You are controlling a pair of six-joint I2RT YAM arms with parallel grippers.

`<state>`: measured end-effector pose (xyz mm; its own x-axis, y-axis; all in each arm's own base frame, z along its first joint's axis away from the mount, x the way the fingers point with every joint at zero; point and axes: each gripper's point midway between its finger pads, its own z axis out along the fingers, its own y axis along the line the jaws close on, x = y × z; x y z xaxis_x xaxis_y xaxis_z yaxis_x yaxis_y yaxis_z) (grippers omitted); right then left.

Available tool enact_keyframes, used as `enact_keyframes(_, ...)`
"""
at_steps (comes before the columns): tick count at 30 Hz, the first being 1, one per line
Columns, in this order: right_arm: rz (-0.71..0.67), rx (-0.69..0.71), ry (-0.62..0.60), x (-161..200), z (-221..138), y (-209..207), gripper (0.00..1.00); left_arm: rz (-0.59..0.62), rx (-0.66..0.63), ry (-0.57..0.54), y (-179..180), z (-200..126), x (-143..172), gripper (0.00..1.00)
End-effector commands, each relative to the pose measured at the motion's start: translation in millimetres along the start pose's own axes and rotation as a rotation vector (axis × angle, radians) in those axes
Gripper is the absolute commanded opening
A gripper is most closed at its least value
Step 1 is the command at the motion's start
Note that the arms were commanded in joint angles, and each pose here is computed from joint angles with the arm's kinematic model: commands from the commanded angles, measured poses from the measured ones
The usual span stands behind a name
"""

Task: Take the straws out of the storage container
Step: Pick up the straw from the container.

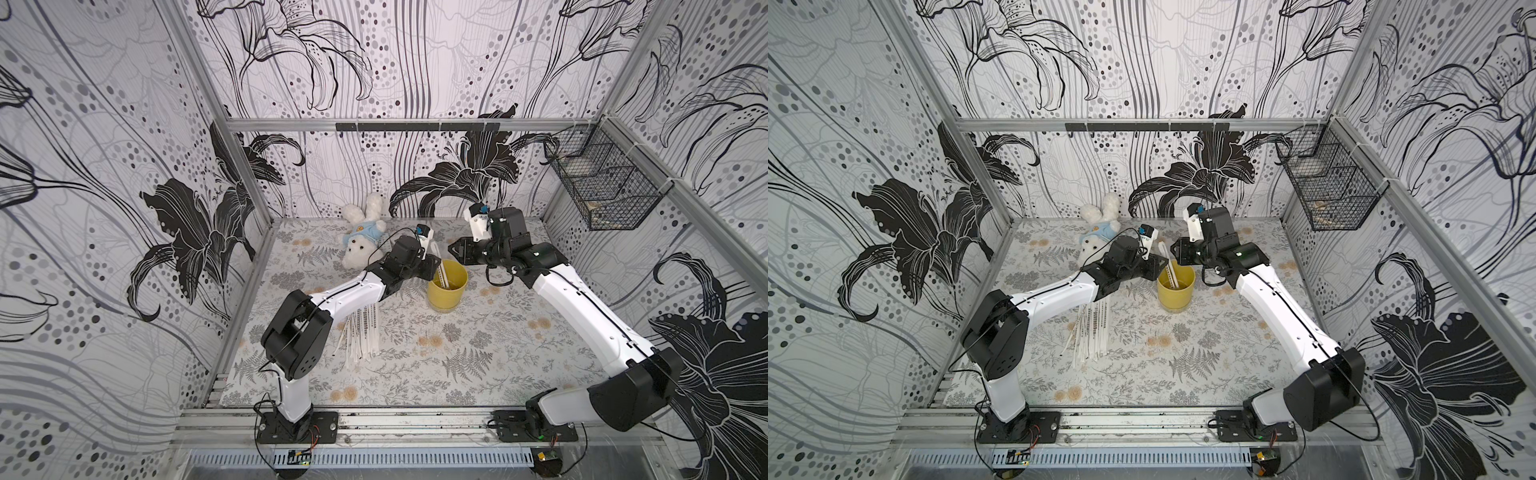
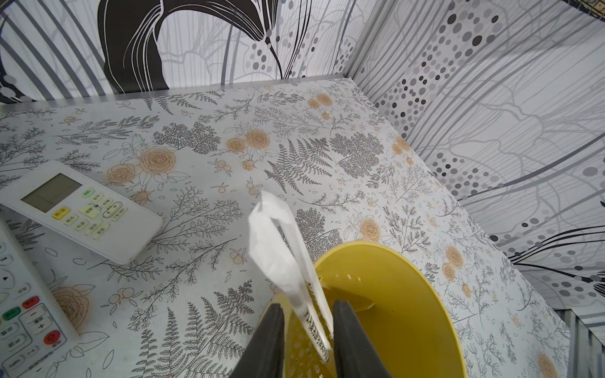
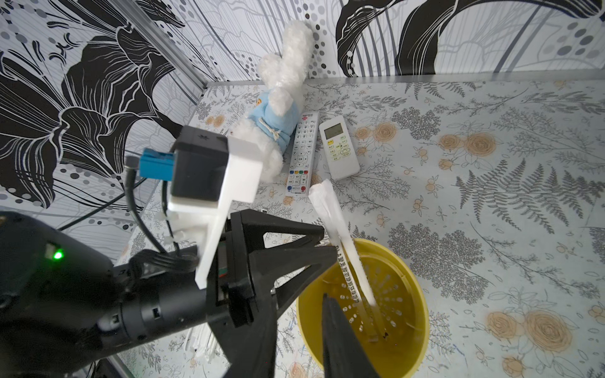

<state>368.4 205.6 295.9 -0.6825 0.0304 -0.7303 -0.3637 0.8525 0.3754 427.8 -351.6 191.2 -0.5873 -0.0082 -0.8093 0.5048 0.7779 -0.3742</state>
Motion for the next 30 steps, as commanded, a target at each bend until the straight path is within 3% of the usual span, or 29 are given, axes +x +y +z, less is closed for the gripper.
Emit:
enact_keyframes(1, -0.025, 0.002, -0.024, -5, -3, -2, 0.28, -0.007, 0.015, -0.058, -2, -11, -16, 0.31)
enact_keyframes(5, -0.022, 0.006, -0.017, -3, 0, -4, 0.27, -0.024, -0.001, -0.055, 9, -8, -17, 0.31)
enact_keyframes(30, -0.016, 0.006, -0.003, 0, 8, -8, 0.24, 0.002, 0.107, -0.034, -6, 12, -22, 0.27)
